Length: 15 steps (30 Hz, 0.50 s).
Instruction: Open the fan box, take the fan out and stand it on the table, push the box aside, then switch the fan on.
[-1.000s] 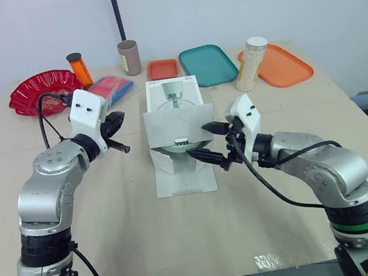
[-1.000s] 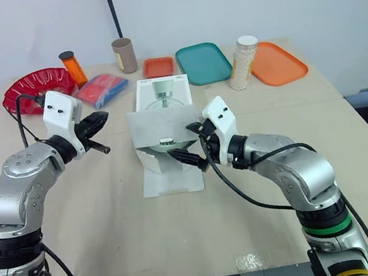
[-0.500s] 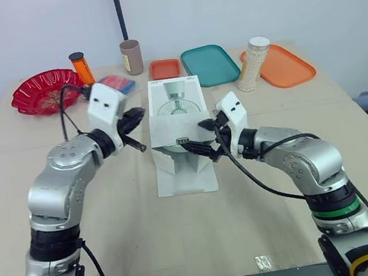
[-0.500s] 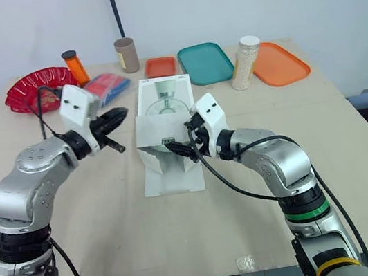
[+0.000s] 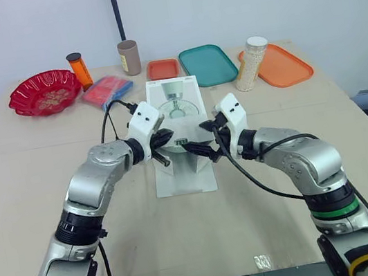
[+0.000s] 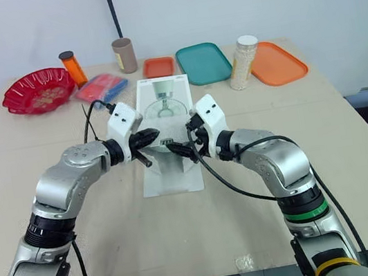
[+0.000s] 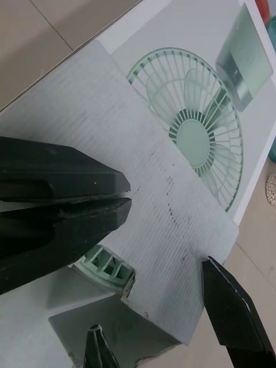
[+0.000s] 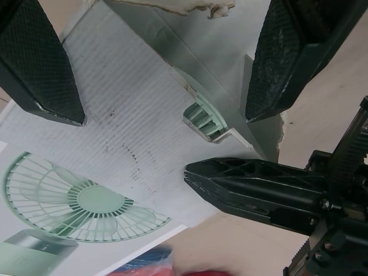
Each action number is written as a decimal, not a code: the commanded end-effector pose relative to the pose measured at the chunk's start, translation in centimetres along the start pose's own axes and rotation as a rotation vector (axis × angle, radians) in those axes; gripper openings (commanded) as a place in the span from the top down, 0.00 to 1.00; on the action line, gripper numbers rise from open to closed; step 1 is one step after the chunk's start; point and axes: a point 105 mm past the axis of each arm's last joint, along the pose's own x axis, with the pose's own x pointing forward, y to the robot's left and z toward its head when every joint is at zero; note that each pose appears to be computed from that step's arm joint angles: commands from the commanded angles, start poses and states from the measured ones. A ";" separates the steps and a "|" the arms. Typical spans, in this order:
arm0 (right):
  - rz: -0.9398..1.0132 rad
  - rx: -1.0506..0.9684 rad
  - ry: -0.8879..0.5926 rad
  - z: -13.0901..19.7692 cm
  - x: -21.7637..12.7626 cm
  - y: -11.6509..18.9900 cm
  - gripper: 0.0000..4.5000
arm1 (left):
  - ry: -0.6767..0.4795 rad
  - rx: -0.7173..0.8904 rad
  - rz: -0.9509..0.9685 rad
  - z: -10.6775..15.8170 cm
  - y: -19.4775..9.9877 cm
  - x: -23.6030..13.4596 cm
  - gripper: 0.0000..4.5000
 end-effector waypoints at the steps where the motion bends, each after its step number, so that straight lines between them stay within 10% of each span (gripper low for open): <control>1: 0.004 -0.053 -0.067 2.0 -1.2 0.8 0.00 | -0.005 0.034 0.010 0.5 0.2 0.2 0.96; 6: 0.074 -0.065 -0.106 3.1 -3.1 3.7 0.18 | 0.008 0.032 0.016 0.2 0.5 -0.1 1.00; 15: 0.137 -0.027 -0.056 1.6 -3.0 7.3 1.00 | 0.018 0.031 0.008 -0.2 0.3 0.0 1.00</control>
